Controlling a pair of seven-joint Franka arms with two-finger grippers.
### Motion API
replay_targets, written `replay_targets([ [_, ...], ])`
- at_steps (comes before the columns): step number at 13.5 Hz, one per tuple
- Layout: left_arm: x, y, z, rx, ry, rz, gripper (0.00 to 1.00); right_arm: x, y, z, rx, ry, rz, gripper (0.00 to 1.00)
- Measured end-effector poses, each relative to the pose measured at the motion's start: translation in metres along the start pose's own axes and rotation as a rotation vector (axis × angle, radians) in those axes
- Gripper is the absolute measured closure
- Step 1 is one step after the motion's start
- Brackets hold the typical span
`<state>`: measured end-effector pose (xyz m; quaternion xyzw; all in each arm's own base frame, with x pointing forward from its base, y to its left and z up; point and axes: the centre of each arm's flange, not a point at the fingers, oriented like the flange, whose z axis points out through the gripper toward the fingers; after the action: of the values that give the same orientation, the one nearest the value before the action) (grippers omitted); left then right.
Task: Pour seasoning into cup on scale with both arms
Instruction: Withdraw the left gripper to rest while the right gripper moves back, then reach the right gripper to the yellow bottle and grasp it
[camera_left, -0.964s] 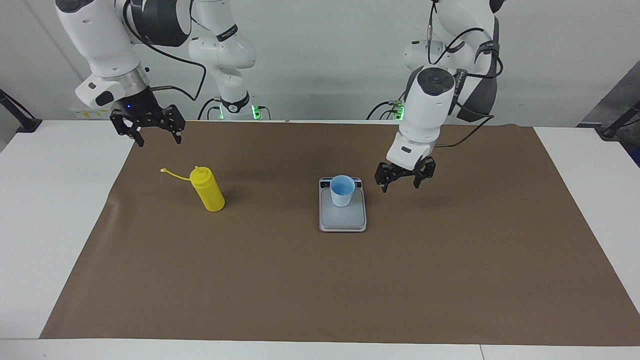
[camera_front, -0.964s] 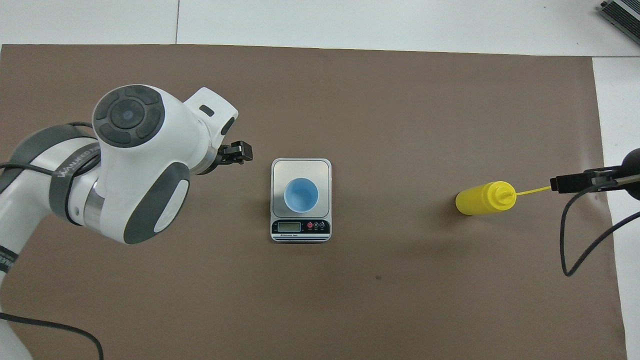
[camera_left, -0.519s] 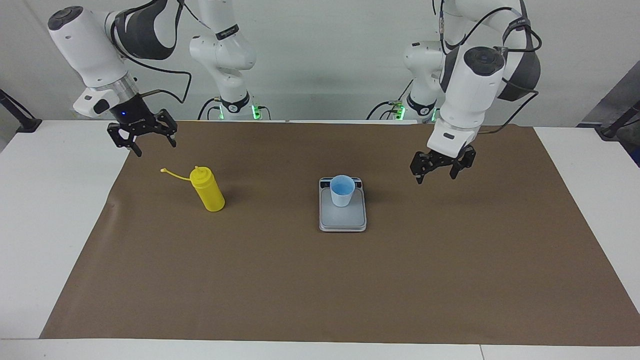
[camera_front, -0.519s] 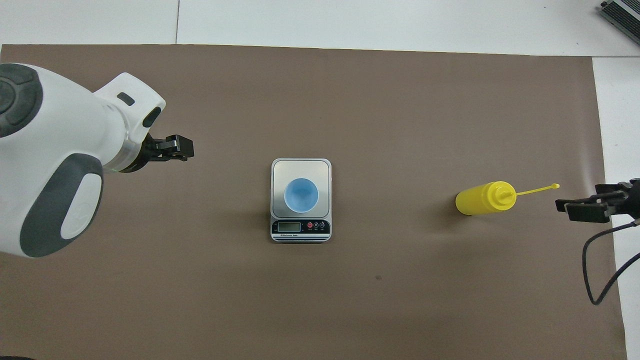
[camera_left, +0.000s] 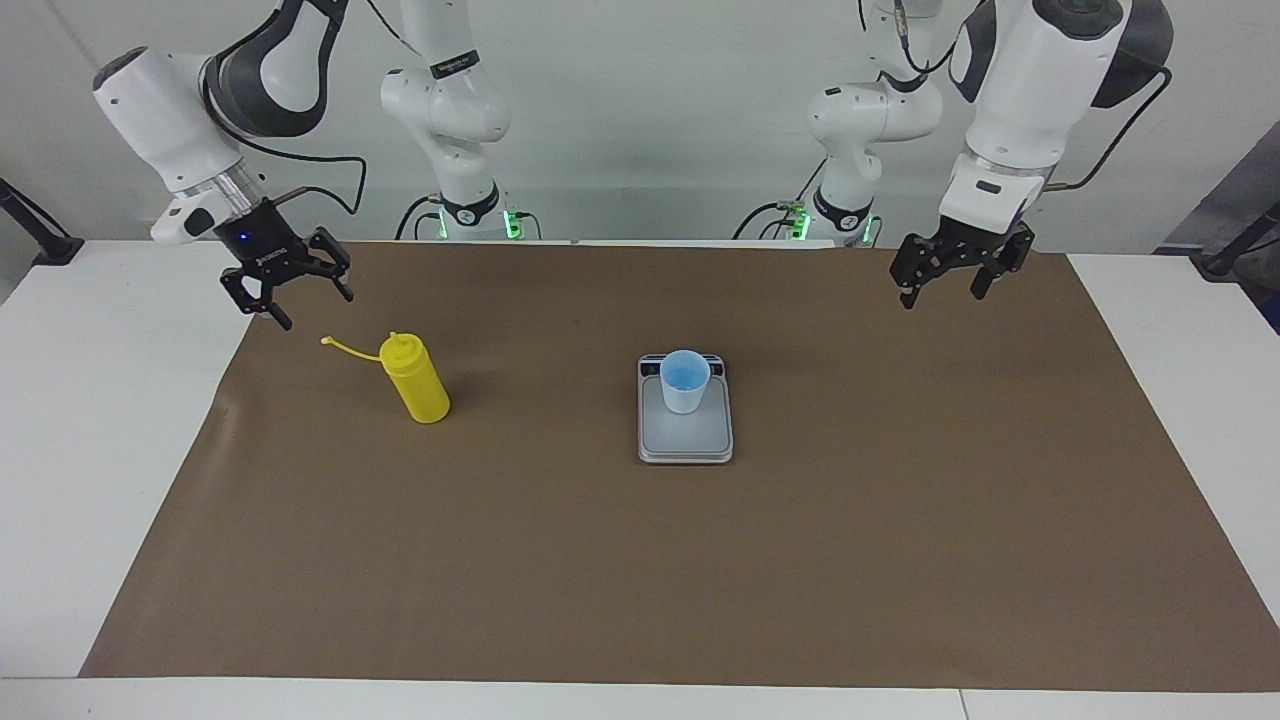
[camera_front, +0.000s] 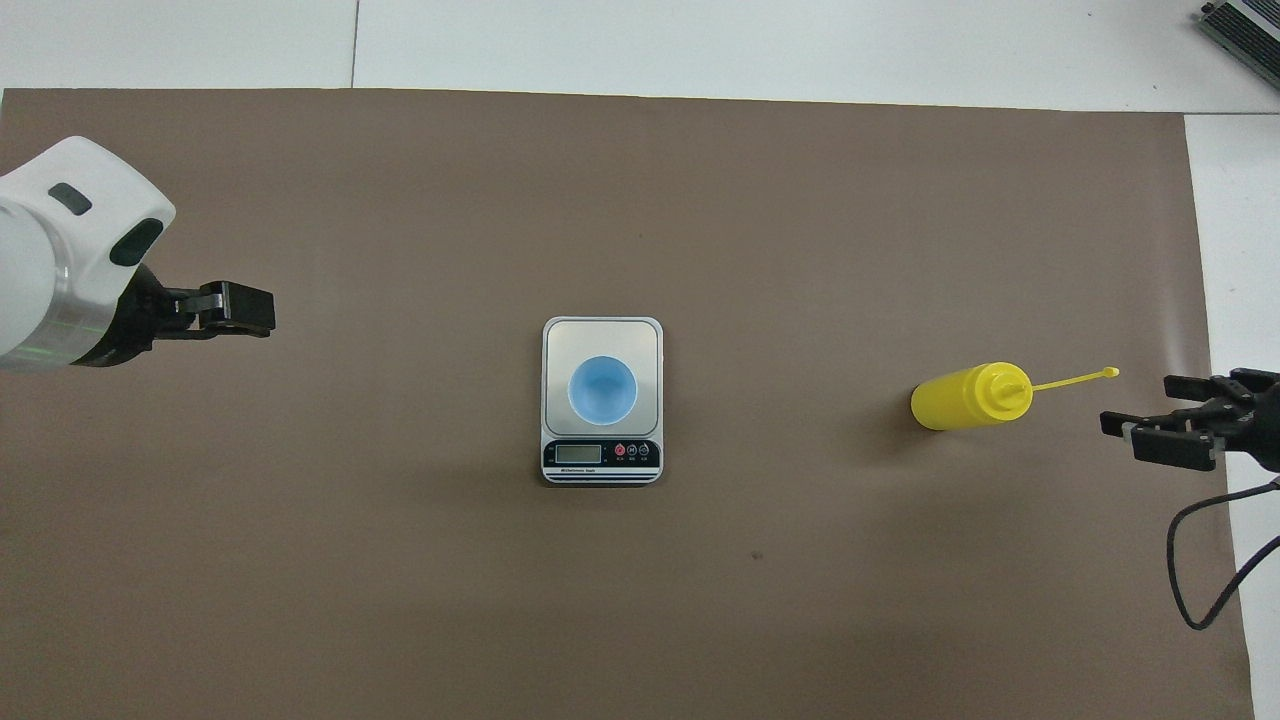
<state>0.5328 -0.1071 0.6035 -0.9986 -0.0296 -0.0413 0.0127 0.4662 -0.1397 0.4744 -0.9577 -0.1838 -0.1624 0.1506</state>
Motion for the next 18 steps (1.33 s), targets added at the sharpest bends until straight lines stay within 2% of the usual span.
replay_targets([
  [3,0.005,-0.029,-0.004,-0.002,-0.019,0.015,0.00,-0.020,0.011,0.014,0.033,0.081,-0.055,0.00],
  [8,0.009,-0.085,-0.017,-0.015,-0.037,0.085,0.00,-0.044,0.025,0.032,0.060,0.162,-0.098,0.00],
  [12,0.004,-0.073,-0.017,-0.015,-0.041,0.108,0.00,-0.068,0.050,0.060,0.102,0.239,-0.161,0.00],
  [16,-0.003,-0.060,-0.048,-0.013,-0.038,0.134,0.00,-0.085,0.063,0.087,0.128,0.320,-0.214,0.00],
  [18,-0.006,-0.059,-0.048,-0.011,-0.053,0.136,0.00,-0.098,0.071,0.103,0.135,0.358,-0.242,0.00],
])
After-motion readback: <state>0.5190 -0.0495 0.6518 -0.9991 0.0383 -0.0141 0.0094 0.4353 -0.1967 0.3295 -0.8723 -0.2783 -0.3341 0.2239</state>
